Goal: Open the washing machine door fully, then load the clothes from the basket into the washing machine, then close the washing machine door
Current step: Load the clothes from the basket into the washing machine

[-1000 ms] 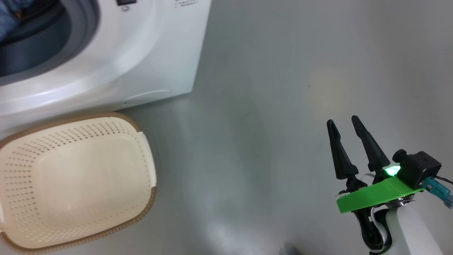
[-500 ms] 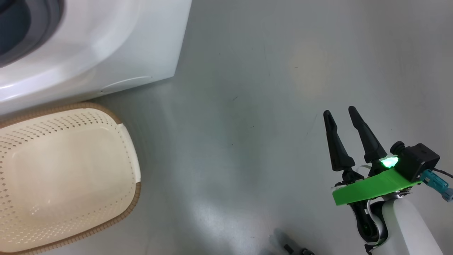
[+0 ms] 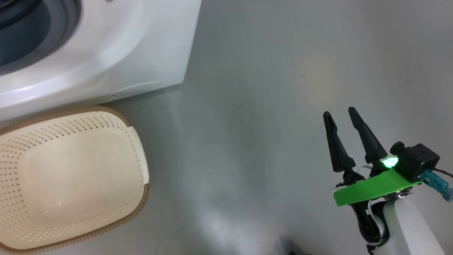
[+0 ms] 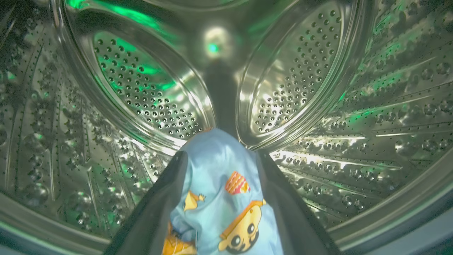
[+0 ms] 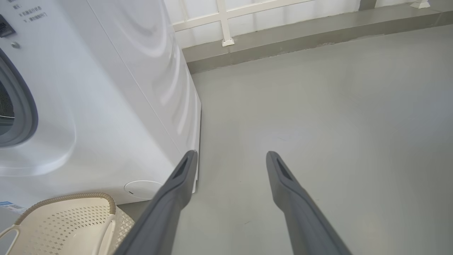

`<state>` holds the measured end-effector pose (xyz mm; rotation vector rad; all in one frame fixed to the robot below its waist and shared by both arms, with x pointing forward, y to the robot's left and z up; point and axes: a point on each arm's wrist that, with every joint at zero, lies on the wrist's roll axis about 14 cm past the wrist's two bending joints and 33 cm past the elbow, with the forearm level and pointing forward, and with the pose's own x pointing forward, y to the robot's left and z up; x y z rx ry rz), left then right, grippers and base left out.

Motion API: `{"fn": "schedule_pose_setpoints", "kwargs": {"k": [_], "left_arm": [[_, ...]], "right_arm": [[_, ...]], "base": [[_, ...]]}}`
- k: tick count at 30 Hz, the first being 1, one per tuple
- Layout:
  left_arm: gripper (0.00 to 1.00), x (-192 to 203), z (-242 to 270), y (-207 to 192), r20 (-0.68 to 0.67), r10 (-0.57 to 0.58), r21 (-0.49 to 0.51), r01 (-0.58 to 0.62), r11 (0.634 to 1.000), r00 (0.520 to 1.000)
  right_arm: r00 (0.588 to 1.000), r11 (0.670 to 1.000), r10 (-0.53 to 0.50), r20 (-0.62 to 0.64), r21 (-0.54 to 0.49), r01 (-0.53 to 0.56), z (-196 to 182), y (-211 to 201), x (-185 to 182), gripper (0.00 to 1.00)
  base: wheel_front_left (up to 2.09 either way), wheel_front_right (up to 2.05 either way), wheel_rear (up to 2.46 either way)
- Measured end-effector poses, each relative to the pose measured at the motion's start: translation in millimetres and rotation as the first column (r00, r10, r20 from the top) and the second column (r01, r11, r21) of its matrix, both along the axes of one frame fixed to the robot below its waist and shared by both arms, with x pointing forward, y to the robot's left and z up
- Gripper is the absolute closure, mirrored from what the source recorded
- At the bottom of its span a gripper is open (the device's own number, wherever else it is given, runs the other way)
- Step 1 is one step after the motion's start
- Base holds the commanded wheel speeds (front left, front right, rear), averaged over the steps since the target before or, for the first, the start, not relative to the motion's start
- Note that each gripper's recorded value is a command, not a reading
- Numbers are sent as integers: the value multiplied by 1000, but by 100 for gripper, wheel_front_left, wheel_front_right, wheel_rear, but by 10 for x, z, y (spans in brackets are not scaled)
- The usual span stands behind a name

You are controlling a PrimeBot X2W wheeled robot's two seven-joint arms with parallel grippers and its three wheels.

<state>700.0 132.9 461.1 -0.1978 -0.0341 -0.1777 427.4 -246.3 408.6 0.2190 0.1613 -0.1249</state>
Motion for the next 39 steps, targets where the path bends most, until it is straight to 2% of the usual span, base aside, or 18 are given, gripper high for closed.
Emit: {"fn": "schedule_pose_setpoints", "kwargs": {"k": [15,28,39], "left_arm": [[0,-787,-405,126,-122,42,-27,-45,999,992],[0,-1625,-468,369,-165,97,2,-98,995,981],[0,-2221,-353,410,-162,102,16,-101,995,981]], "right_arm": [[998,999,29,59,-16,-28,244,3,7,0],[995,998,57,76,-24,-55,374,31,-168,0],[993,998,62,99,-33,-59,508,8,-348,0]], "base": [[0,0,0],[0,0,0],[0,0,0]]}}
